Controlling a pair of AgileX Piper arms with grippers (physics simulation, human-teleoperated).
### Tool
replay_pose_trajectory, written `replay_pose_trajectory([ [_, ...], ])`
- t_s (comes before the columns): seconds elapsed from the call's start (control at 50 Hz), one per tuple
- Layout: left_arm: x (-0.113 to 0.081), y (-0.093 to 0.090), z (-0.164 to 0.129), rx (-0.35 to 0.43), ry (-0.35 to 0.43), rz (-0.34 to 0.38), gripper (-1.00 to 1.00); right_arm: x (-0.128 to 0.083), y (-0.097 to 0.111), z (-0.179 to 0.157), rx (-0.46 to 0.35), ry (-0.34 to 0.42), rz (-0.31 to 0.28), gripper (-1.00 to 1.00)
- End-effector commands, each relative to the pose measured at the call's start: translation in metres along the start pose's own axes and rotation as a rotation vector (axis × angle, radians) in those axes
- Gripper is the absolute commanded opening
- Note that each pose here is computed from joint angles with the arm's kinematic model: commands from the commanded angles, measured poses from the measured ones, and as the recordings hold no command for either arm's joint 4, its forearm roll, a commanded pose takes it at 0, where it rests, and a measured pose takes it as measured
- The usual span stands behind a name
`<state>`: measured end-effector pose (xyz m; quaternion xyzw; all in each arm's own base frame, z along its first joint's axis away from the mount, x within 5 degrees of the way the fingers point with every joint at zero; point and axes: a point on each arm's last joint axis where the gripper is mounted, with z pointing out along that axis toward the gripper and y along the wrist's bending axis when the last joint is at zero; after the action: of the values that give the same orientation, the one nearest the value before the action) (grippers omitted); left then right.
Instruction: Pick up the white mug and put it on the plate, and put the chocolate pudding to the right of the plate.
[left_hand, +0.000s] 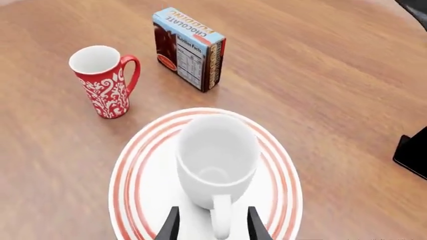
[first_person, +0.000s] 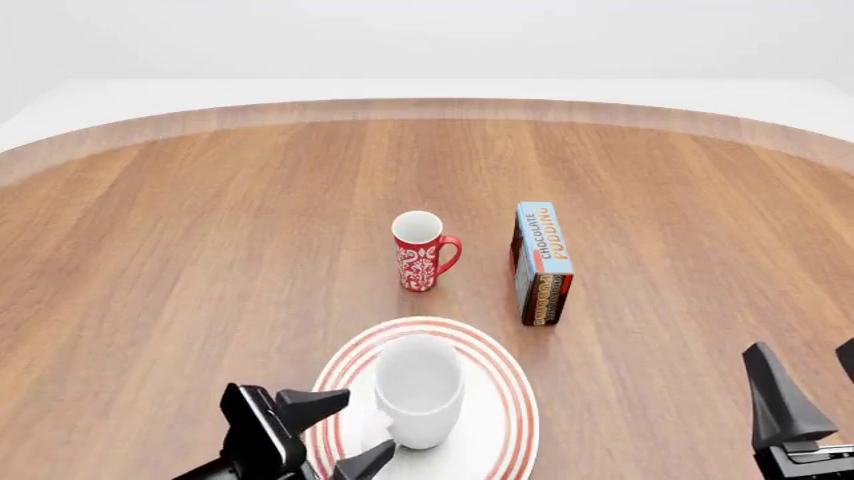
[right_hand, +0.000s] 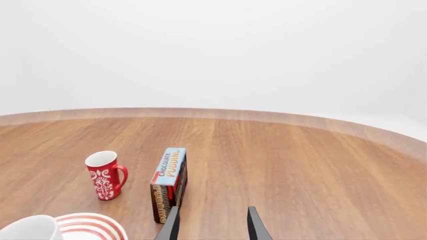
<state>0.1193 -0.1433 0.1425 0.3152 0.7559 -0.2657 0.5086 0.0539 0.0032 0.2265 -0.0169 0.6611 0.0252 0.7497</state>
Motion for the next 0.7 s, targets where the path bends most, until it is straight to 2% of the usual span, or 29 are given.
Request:
replay_pose_trajectory([
  [0.02, -0.016, -0.008, -0.016, 0.041, -0.051, 0.023, 1.00, 0.000, 0.000, 0.000, -0.001, 0.001, 0.000, 1.00],
  [0.16, -0.031, -0.012, -0.030, 0.058, -0.095, 0.054, 1.00, -0.001, 0.000, 0.000, -0.001, 0.000, 0.001, 1.00],
  [0.34, -0.054, -0.007, -0.052, 0.019, -0.152, 0.112, 1.00, -0.001, 0.000, 0.000, 0.000, 0.000, 0.001, 1.00],
  [0.48, -0.078, 0.001, -0.080, -0.058, -0.240, 0.178, 1.00, -0.002, 0.000, 0.000, 0.001, -0.003, 0.001, 1.00],
  [0.52, -0.080, 0.003, -0.083, -0.071, -0.246, 0.181, 1.00, -0.002, 0.000, 0.000, 0.001, -0.003, 0.001, 1.00],
  [0.56, -0.086, 0.008, -0.095, -0.127, -0.277, 0.202, 1.00, -0.002, 0.000, 0.000, 0.002, -0.004, 0.001, 1.00],
  [0.62, -0.088, 0.010, -0.101, -0.152, -0.289, 0.206, 1.00, -0.002, 0.000, 0.000, 0.002, -0.004, 0.001, 1.00],
  [0.7, -0.093, 0.016, -0.115, -0.227, -0.325, 0.216, 1.00, -0.002, 0.000, 0.000, 0.002, -0.004, 0.002, 1.00],
])
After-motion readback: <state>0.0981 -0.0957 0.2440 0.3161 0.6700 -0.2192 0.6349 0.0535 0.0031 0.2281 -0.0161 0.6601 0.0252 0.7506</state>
